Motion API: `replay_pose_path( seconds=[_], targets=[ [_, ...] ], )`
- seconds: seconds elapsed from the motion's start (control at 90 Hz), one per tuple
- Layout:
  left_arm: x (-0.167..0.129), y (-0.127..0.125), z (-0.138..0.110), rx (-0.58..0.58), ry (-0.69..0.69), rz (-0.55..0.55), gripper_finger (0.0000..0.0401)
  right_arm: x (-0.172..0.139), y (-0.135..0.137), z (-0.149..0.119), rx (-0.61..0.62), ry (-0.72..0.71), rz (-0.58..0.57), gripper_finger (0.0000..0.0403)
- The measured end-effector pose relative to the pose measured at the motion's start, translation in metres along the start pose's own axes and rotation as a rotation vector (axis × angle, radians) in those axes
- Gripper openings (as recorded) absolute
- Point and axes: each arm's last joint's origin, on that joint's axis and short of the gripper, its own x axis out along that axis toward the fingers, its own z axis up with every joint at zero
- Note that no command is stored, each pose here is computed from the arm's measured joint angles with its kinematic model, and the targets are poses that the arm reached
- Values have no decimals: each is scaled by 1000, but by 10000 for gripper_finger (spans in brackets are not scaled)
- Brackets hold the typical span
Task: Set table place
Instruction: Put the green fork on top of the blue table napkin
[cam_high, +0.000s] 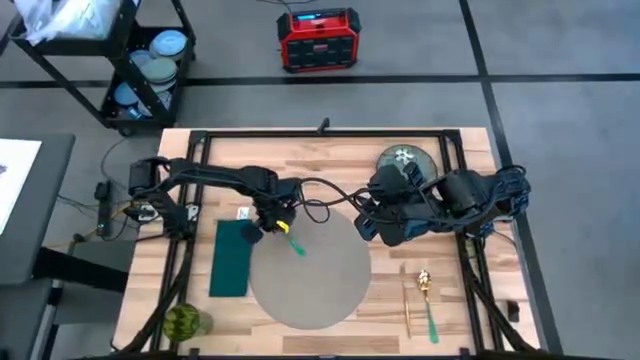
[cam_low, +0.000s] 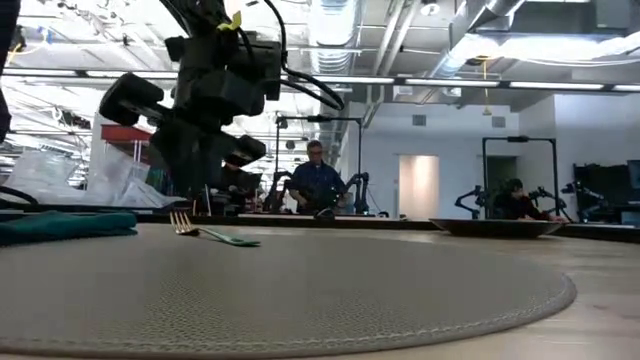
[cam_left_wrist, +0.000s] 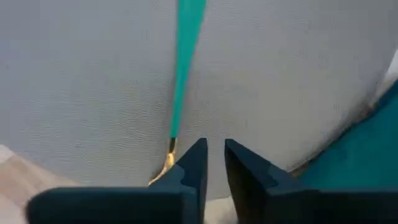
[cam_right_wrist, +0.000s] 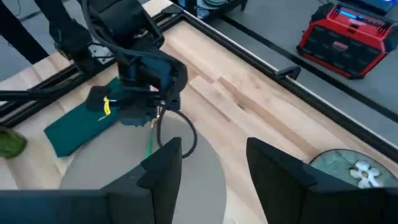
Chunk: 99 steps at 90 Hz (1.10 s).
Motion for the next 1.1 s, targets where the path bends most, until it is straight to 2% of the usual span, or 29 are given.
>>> replay_pose_path(
  seconds=[0.078,0.178,0.311,0.433,0.722,1.1],
  targets=[
    [-2,3,1,-6,-18,16,93,0,0,0,3,0,0,169],
    [-2,3,2,50,-24,27,123,0,0,0,10,0,0,169],
    [-2,6,5,61,-39,62,143,0,0,0,19,0,2,169],
    [-3,10,6,70,-28,122,145,-1,1,-1,18,1,5,169],
    [19,2,-12,6,15,76,146,-5,4,-4,34,3,20,169],
    [33,3,-18,19,-13,139,146,-7,5,-6,52,5,27,169]
  ],
)
